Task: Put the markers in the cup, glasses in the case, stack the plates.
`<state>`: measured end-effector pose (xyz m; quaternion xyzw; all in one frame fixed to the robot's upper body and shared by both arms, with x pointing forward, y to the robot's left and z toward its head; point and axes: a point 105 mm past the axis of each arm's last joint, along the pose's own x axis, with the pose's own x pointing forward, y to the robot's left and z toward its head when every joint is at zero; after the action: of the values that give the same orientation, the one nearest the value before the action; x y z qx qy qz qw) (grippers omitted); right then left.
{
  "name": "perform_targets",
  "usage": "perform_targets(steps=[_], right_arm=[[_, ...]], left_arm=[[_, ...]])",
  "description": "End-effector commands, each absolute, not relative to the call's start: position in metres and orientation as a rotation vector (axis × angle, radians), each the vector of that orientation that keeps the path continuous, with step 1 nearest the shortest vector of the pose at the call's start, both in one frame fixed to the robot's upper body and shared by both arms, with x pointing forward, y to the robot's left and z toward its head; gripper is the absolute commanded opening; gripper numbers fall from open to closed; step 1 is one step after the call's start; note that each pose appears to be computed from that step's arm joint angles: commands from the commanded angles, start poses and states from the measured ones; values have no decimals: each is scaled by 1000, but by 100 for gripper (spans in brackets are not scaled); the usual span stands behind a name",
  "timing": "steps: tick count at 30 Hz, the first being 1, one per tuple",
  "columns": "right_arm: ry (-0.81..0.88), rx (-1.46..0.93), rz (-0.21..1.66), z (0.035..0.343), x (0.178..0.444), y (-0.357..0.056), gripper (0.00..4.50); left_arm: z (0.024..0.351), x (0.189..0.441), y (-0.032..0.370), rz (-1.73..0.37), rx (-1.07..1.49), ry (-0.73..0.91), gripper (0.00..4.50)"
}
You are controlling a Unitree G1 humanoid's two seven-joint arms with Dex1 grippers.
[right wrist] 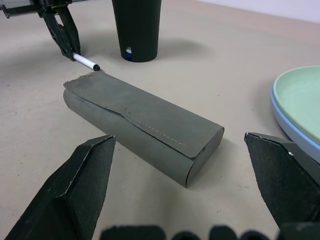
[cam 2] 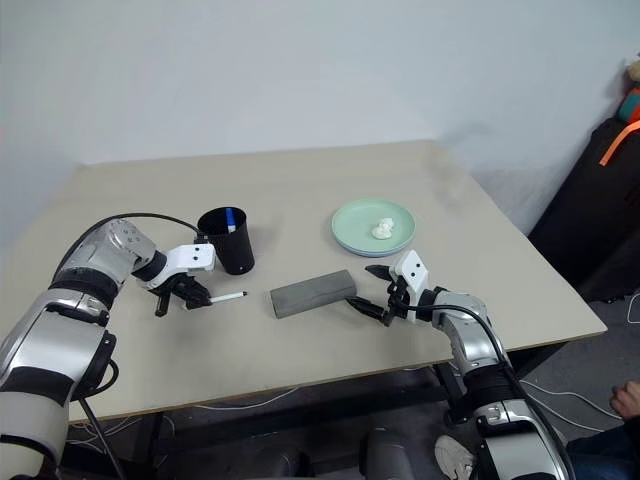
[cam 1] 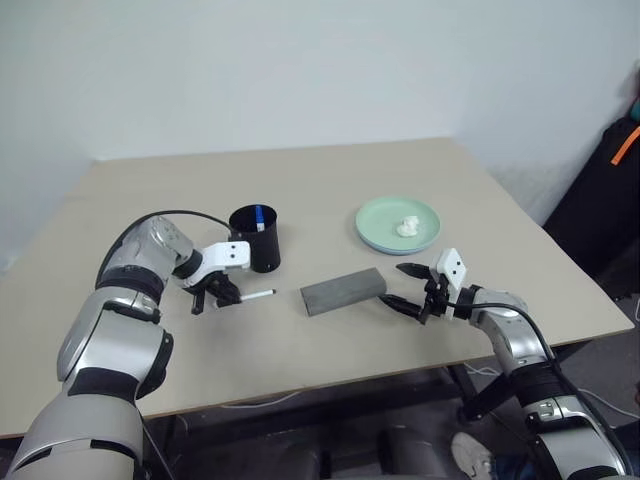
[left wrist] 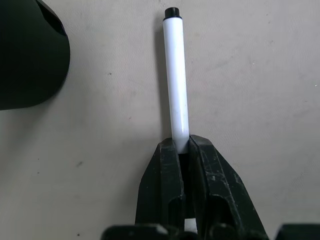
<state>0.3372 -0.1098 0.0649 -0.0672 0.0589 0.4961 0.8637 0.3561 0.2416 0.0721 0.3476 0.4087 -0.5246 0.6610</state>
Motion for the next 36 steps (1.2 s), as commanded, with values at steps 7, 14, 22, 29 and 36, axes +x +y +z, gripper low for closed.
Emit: perform_targets(steps=[7,14,22,29,36], right_arm=[[72,-166,1043,81,341,-112,450],[76,-165,1049,79,340,-110,450],[78,-172,1049,79,338,-112,450],[87,-181,1054,78,337,-115,450],[85,-181,1061,79,338,-113,450]], left_arm=[[134,364,206,-1319,632,566,3],[196,355,162,-1415,398,213,3],[259,398,157,-963,173,-202,3],[262,410,185,-603,122,-363,3],[253,408,205,-389,107,-404,3]])
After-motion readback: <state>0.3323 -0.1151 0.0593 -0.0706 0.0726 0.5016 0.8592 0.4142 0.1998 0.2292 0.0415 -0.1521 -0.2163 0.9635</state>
